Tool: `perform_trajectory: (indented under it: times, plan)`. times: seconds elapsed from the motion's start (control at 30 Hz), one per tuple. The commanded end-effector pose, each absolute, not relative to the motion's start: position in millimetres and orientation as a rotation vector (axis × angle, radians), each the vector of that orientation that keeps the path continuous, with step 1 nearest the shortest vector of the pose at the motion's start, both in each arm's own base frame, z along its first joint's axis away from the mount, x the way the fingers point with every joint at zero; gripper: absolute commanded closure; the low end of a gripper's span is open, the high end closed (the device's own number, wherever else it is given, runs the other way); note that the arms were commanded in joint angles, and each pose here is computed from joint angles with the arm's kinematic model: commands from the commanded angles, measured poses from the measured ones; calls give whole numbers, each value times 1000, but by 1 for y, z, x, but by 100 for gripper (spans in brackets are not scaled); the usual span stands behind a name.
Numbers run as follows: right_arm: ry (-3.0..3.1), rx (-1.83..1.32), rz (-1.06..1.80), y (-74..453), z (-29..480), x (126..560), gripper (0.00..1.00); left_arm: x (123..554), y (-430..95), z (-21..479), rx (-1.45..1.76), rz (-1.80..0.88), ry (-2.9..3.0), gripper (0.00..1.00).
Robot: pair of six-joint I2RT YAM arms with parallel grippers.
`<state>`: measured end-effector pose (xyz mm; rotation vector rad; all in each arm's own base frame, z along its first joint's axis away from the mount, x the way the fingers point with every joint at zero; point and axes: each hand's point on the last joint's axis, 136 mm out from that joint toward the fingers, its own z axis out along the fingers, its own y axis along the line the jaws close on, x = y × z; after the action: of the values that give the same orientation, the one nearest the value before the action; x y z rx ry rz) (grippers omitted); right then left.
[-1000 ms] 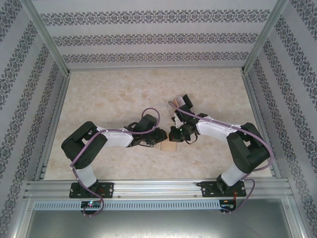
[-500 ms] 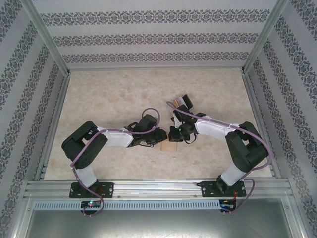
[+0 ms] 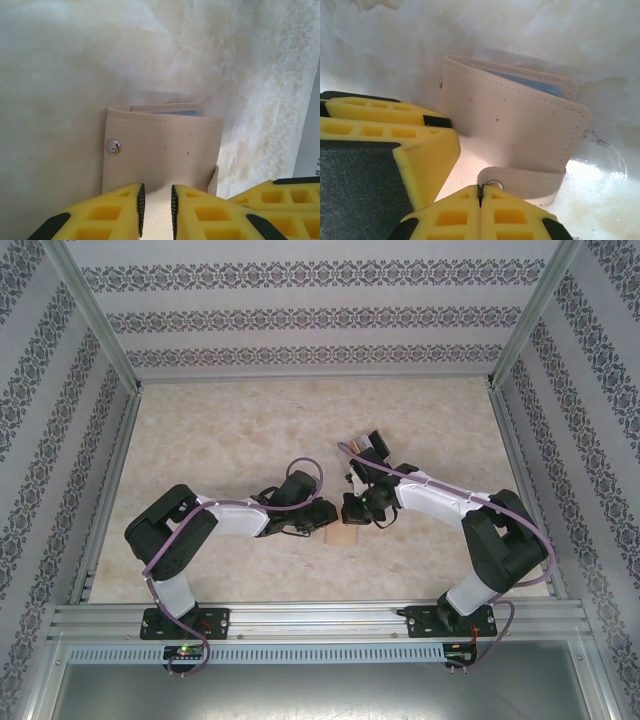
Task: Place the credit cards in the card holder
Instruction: Close the button on the card holder.
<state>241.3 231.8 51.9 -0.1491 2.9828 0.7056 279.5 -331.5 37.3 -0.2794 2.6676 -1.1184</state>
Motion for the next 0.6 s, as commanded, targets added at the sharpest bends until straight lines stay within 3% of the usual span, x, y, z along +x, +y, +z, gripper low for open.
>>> perform_trajectory:
  times: [0.0,0.57]
  plan:
    - [3008,-165,697,233,44,235,100,274,-338,33,-261,-1135,2692,76]
    - [3105,-117,554,216,7,222,100,274,-338,34,-262,-1135,2688,77]
